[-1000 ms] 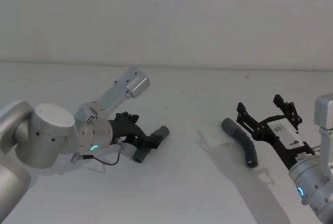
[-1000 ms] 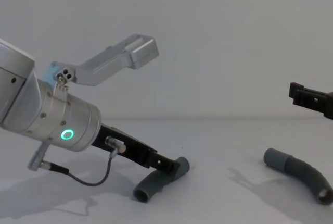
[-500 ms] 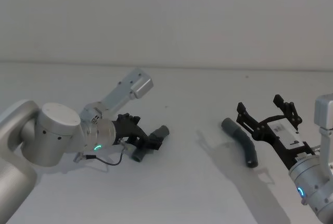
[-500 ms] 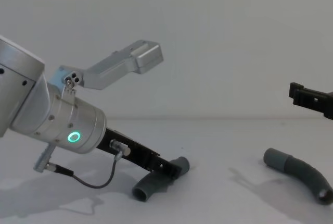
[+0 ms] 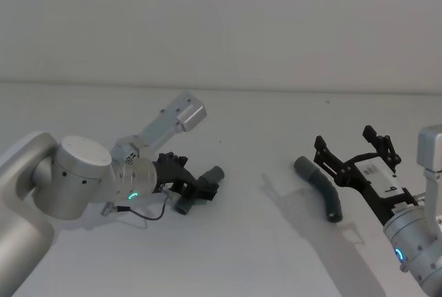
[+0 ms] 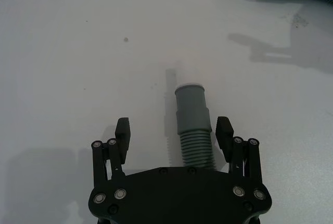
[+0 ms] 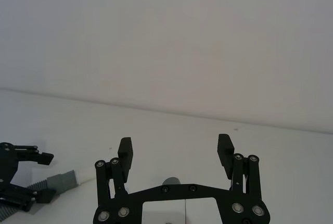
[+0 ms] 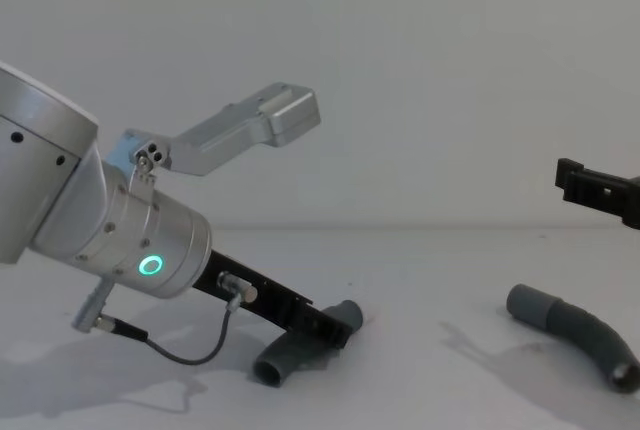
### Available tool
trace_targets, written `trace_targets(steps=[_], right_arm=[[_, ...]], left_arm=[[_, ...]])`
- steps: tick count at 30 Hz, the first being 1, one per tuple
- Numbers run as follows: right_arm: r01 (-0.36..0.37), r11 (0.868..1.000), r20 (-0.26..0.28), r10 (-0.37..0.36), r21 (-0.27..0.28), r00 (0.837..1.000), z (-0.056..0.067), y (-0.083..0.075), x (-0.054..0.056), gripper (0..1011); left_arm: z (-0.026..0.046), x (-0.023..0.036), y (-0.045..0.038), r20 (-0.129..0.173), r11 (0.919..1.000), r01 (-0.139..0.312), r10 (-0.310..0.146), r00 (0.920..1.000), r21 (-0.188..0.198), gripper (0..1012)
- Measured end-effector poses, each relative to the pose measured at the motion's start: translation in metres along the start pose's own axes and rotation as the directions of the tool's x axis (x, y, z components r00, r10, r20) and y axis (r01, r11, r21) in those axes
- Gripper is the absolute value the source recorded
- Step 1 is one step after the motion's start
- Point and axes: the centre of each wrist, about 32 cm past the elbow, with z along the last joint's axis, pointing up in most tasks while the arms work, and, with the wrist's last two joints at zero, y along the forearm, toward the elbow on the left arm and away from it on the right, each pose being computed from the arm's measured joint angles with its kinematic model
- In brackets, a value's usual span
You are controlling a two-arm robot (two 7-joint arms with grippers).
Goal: Use both hands to pick up one end of the pipe from the table, align the ends, and insert them.
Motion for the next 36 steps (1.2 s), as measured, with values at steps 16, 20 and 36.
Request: trace_targets(steps=[16,20,36], right_arm=[[0.000,1.000,0.000,0.000,0.000,1.000,0.0000,0.0000,0.0000,1001],[0.000,1.000,0.000,0.000,0.000,1.000,0.0000,0.0000,0.0000,1001],[-0.009,1.000,0.002,0.009,-0.013,1.000,0.0021,0.0004,0.0016,1001]], left_arm=[[0.0008,-0.0007,-0.0014,-0.001,1.0000,0.001,-0.001,1.0000,0.005,614],[0.0008,-0.0006,-0.0015,-0.001,1.0000,0.001,-0.001,1.0000,0.006,496],[0.0011,-0.0007,-0.0018,-0.002,1.0000,0.001,-0.001,1.0000,0.007,343]])
